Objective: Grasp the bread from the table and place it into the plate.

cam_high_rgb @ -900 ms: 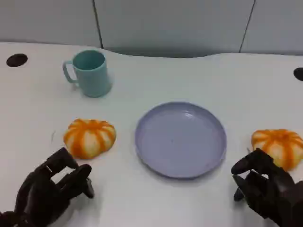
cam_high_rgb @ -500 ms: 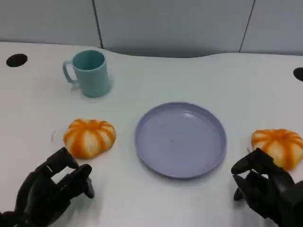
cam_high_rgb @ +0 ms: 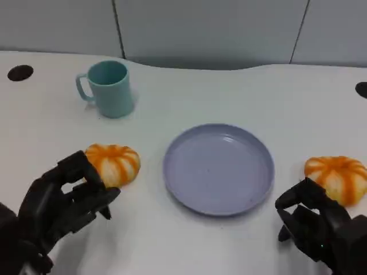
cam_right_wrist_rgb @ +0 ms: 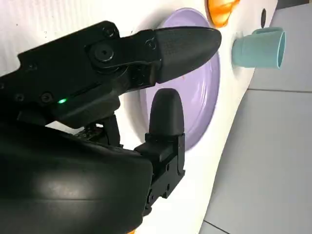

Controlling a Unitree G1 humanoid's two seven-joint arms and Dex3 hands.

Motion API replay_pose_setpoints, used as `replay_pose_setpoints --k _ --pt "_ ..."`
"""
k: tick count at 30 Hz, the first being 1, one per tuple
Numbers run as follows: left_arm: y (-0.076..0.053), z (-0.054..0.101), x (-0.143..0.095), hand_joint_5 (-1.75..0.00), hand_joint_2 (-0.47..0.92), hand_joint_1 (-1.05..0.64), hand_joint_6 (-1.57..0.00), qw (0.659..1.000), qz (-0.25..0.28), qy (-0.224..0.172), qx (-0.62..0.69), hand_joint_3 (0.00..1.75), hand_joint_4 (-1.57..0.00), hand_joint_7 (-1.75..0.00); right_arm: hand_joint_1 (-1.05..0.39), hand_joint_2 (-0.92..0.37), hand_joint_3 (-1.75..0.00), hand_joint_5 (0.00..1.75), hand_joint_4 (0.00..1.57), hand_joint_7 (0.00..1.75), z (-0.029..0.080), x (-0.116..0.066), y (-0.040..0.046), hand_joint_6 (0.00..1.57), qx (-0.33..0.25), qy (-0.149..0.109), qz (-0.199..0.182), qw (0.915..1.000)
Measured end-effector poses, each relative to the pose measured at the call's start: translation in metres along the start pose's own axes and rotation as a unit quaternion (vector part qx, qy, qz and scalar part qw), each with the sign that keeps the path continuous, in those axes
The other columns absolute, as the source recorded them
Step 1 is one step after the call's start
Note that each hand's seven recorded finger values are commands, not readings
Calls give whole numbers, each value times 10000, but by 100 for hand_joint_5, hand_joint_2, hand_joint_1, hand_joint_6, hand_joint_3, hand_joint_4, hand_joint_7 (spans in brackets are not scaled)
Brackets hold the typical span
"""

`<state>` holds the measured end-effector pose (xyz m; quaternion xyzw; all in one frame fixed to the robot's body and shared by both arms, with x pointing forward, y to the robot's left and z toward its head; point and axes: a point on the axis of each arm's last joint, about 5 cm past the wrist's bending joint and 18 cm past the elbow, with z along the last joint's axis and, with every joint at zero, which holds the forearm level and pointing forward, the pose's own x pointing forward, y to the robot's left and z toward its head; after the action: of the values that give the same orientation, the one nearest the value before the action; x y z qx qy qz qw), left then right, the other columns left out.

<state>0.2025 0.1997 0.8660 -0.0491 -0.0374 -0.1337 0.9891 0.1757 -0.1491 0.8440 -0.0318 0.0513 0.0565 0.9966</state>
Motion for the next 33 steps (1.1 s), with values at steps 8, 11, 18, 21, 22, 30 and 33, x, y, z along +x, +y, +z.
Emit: replay_pose_setpoints --k 8,11,18,21,22,30,33 --pt "-29 643 546 -163 89 -59 -63 8899 -169 -1339 4357 0 -56 -106 -29 -92 -30 175 60 175 8 11 76 40 61 92 95 9999" --pt "-20 702 649 -115 91 -73 -63 8014 -602 -1320 5803 0 -43 -45 -29 -92 -30 175 59 175 14 10 77 39 57 105 99 9999" --pt "25 686 777 -11 92 -91 -17 6949 -1460 -311 7035 9 -1 -1 -29 -92 -30 175 60 175 24 0 70 38 47 76 86 9999" --pt "0 702 819 -2 92 -94 -12 6787 -1777 106 7126 11 0 -1 -28 -92 -31 175 60 175 28 -4 73 38 26 67 92 9999" --pt "-5 711 832 -1 92 -94 -11 6756 -1856 218 7132 10 0 0 -28 -92 -31 175 60 175 28 -7 72 38 23 66 89 9999" --pt "-29 573 1035 0 92 -92 -5 6644 -2393 1282 6963 8 0 -1 -28 -92 -31 175 58 175 19 -23 64 38 12 90 68 9999" --pt "-46 467 1104 0 92 -91 -6 6594 -2418 1550 6948 7 0 -1 -28 -92 -31 175 58 175 25 -21 65 38 2 82 71 9999"
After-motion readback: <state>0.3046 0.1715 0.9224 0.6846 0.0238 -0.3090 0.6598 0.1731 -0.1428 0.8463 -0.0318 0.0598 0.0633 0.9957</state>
